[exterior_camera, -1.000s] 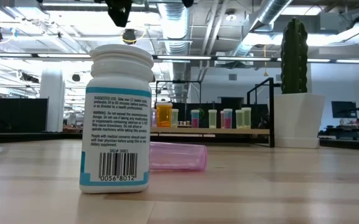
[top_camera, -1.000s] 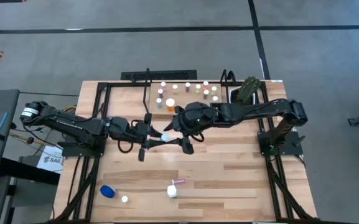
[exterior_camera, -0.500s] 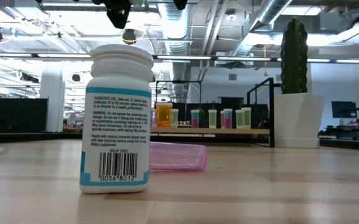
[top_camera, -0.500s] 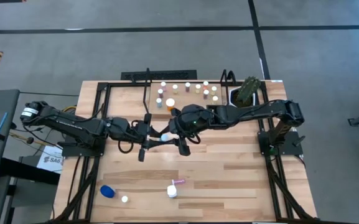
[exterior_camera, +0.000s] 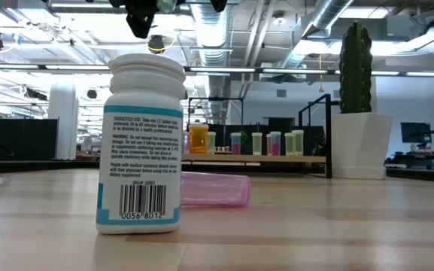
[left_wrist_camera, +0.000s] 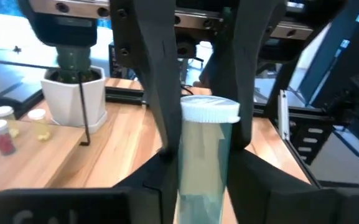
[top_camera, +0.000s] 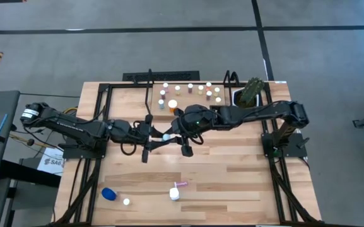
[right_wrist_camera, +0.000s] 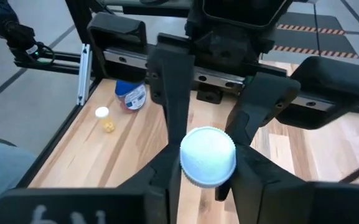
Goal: Pick and place medicine bottles onto shelf by color
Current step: Put the blue pill bottle on the shelf
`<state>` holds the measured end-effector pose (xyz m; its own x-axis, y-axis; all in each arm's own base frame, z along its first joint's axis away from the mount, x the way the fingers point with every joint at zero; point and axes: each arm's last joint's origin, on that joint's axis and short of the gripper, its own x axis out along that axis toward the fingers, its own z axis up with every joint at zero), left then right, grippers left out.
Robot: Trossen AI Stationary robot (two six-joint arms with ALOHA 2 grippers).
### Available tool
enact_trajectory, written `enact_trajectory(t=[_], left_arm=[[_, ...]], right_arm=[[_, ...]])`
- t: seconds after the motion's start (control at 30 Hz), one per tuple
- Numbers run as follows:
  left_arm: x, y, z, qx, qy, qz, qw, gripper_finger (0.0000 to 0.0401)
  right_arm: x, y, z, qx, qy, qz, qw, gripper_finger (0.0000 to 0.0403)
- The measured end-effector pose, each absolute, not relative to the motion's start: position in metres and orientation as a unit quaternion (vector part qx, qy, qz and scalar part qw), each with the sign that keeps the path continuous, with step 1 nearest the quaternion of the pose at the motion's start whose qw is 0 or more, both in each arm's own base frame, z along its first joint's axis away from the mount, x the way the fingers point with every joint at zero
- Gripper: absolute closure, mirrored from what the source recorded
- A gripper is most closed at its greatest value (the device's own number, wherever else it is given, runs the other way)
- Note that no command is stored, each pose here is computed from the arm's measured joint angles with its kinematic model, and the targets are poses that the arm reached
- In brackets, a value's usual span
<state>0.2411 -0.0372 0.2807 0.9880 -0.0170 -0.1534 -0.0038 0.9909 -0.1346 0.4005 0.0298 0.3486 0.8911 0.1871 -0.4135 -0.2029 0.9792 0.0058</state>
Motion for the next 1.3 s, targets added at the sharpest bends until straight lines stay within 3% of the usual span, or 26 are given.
enact_trajectory(t=[0.27, 0.43, 0.77, 1.07, 1.3], left_arm=[[0.241, -0.036, 0.282, -0.064, 0.07, 0.011, 0.995, 0.0194], [0.241, -0.034, 0.281, -0.059, 0.074, 0.047, 0.994, 0.0161], [0.24, -0.031, 0.275, -0.074, 0.101, 0.066, 0.99, 0.0157], [0.239, -0.031, 0.272, -0.084, 0.117, 0.07, 0.987, 0.0159], [0.239, -0.031, 0.272, -0.084, 0.117, 0.07, 0.987, 0.0159]], right_arm=[[0.387, 0.011, 0.352, 0.003, 0.258, 0.077, 0.963, 0.028], [0.366, -0.011, 0.35, 0.03, 0.331, 0.042, 0.942, 0.0275], [0.354, -0.058, 0.318, 0.029, 0.414, -0.049, 0.909, 0.0276], [0.35, -0.122, 0.269, 0.063, 0.342, -0.146, 0.926, 0.0274], [0.344, -0.157, 0.239, 0.112, 0.346, -0.245, 0.899, 0.0273]])
